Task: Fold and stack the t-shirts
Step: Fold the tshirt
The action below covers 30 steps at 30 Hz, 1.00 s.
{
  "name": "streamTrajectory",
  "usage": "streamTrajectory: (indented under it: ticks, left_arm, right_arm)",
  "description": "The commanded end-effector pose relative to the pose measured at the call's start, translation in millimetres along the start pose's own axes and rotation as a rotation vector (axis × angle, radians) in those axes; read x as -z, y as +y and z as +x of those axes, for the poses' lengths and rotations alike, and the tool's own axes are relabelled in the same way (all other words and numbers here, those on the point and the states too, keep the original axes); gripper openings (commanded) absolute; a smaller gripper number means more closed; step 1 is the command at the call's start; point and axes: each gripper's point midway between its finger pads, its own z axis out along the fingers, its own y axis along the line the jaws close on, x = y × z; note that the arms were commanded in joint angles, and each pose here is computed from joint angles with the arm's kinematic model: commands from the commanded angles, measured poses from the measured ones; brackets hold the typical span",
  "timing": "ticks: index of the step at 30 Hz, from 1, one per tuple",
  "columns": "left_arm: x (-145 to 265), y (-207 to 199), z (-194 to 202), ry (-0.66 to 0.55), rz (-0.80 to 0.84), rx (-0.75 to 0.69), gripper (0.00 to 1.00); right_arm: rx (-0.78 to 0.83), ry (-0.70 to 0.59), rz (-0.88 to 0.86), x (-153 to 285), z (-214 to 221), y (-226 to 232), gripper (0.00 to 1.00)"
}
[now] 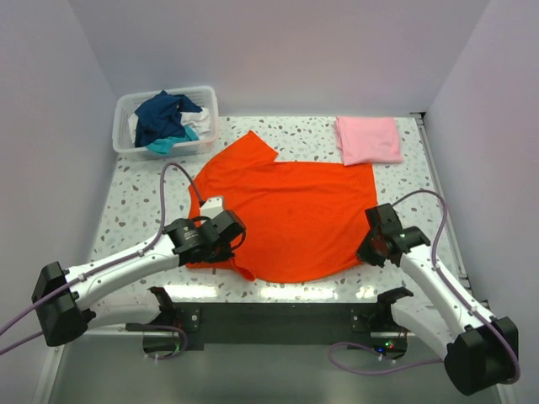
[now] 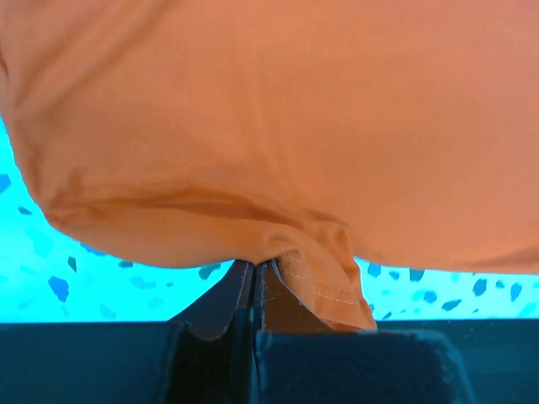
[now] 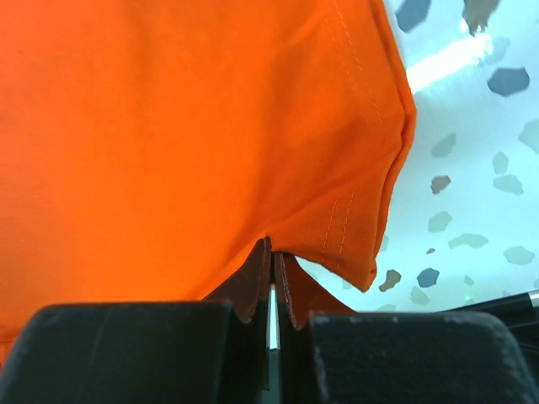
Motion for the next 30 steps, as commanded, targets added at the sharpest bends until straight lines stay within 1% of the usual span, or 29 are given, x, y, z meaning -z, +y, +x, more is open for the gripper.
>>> streamTrajectory:
  ticks: [1, 2, 4, 7, 11, 18, 24, 30]
  left_arm:
    - [3, -14, -38, -0.107, 0.026, -0.006, 0.0]
    - [0, -12, -44, -0.111, 0.013, -0.014, 0.0]
    - [1, -18, -58, -0.144, 0.029, -0.004, 0.0]
    - [-2, -22, -71, -0.159, 0.04, -0.009, 0.0]
    - [-10, -14, -86, -0.174, 0.0, 0.003, 0.0]
    - [-2, -15, -119, -0.263, 0.009, 0.018, 0.0]
    - [-1, -12, -139, -0.319, 0.002, 0.016, 0.0]
    - [-4, -6, -155, -0.347, -0.009, 0.025, 0.0]
  right_arm:
    - [0.05, -0.068, -0.056, 6, -26, 23, 0.0]
    - [0.058, -0.059, -0.048, 5, -27, 25, 0.0]
    - [0.065, -0.073, -0.058, 6, -34, 31, 0.0]
    - [0.077, -0.102, -0.066, 9, -44, 37, 0.0]
    - [0.097, -0.149, -0.071, 13, -59, 45, 0.0]
    - [0.114, -0.24, -0.072, 26, -88, 59, 0.0]
    - [0.136, -0.26, -0.072, 27, -99, 67, 0.0]
    - [0.131, -0.278, -0.082, 23, -109, 76, 0.0]
